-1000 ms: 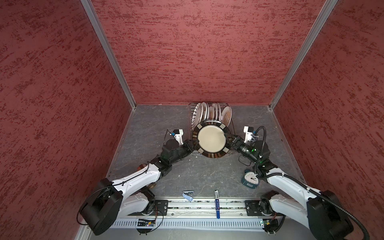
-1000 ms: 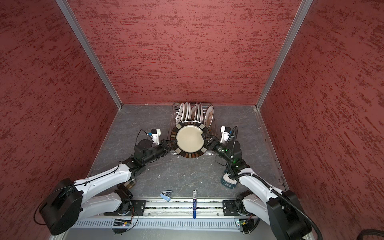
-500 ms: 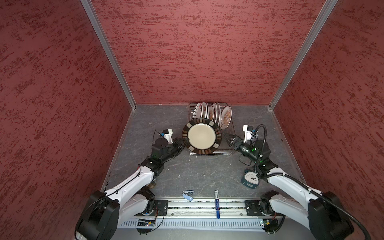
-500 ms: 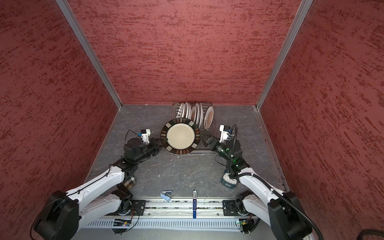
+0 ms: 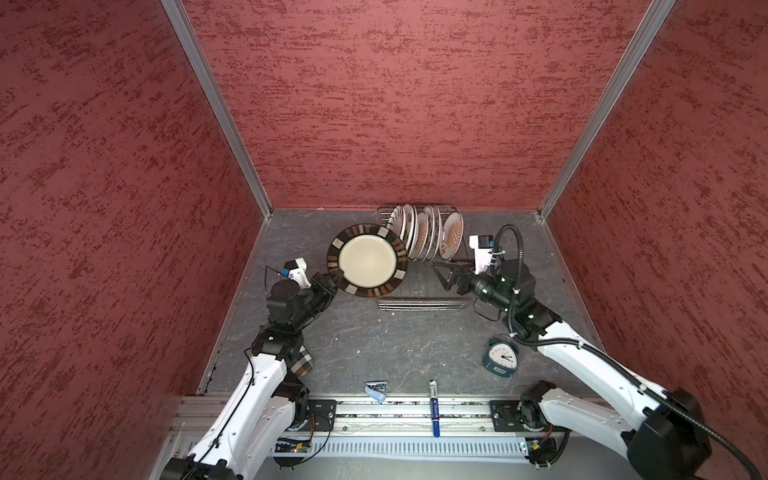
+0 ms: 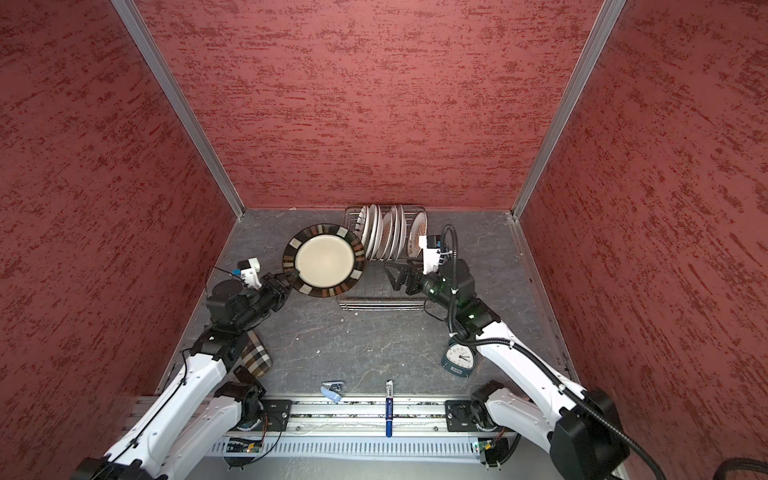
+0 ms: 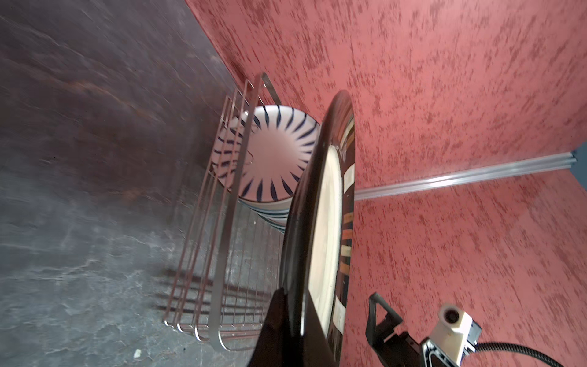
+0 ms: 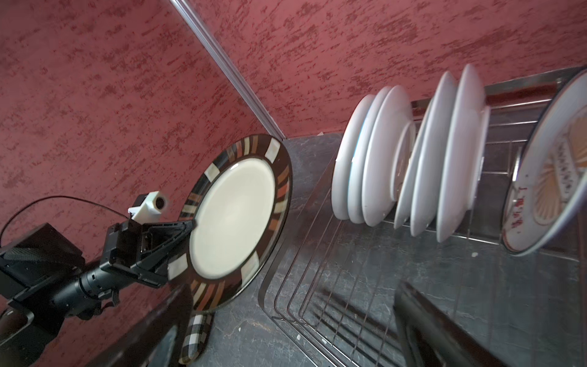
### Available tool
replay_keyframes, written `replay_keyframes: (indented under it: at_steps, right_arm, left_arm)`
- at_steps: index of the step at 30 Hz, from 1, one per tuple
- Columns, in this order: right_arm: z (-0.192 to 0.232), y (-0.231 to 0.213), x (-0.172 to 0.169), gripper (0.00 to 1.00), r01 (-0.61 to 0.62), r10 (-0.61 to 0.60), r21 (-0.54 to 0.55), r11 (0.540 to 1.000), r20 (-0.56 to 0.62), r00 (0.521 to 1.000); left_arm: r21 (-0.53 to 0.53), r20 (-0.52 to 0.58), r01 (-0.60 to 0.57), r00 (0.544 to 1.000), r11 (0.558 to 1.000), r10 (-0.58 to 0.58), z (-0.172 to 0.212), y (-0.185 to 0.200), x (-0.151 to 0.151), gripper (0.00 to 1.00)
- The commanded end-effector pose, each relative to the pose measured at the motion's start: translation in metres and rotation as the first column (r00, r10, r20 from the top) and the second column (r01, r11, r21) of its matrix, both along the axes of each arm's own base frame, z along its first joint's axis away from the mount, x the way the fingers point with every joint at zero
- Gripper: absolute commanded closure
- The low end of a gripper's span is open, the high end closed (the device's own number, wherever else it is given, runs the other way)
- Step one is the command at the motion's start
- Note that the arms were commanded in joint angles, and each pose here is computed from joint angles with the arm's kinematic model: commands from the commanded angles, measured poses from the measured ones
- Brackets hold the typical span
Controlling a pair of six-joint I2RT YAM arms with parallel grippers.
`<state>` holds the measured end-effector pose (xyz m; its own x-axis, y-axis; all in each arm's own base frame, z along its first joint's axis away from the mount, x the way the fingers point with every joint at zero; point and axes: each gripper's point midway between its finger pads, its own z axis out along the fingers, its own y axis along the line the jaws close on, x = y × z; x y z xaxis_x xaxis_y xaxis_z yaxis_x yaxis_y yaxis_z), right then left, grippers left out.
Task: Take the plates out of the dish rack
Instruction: 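Carry the plate away from the rack with the left gripper while right gripper releases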
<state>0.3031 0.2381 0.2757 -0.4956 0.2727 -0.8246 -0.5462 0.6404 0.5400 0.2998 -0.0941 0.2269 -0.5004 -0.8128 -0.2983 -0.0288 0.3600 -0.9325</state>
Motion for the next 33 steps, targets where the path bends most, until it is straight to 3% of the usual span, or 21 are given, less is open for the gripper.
replay_keyframes:
  at_steps: [1,11,19,23,28,33]
  right_arm:
    - [-0.003,0.018,0.007,0.01,0.007,-0.002,-0.122,0.993,0.036,0.999]
    - [-0.010,0.079,0.018,0.01,-0.056,0.078,-0.251,0.966,0.078,0.994]
    - [-0.023,0.127,0.029,0.01,-0.103,0.125,-0.289,0.952,0.062,0.990]
    - [-0.031,0.148,0.031,0.01,-0.162,0.177,-0.275,0.948,0.032,0.984]
    - [-0.041,0.166,0.038,0.01,-0.137,0.154,-0.315,0.939,0.029,0.988]
    - [-0.054,0.180,0.044,0.02,-0.161,0.170,-0.325,0.932,-0.002,0.985]
  left_arm:
    - [-0.050,0.159,-0.008,0.987,0.999,0.016,0.050,0.016,-0.003,1.00]
    - [-0.105,0.075,-0.202,0.975,0.974,0.210,0.016,0.076,0.006,1.00]
    - [-0.060,-0.002,-0.333,0.943,0.941,0.334,-0.012,0.101,0.017,1.00]
    - [-0.033,-0.024,-0.370,0.929,0.928,0.370,-0.023,0.109,0.022,1.00]
    - [-0.036,-0.047,-0.325,0.945,0.945,0.323,-0.033,0.103,0.033,1.00]
    - [-0.012,-0.081,-0.368,0.927,0.930,0.366,-0.048,0.112,0.039,1.00]
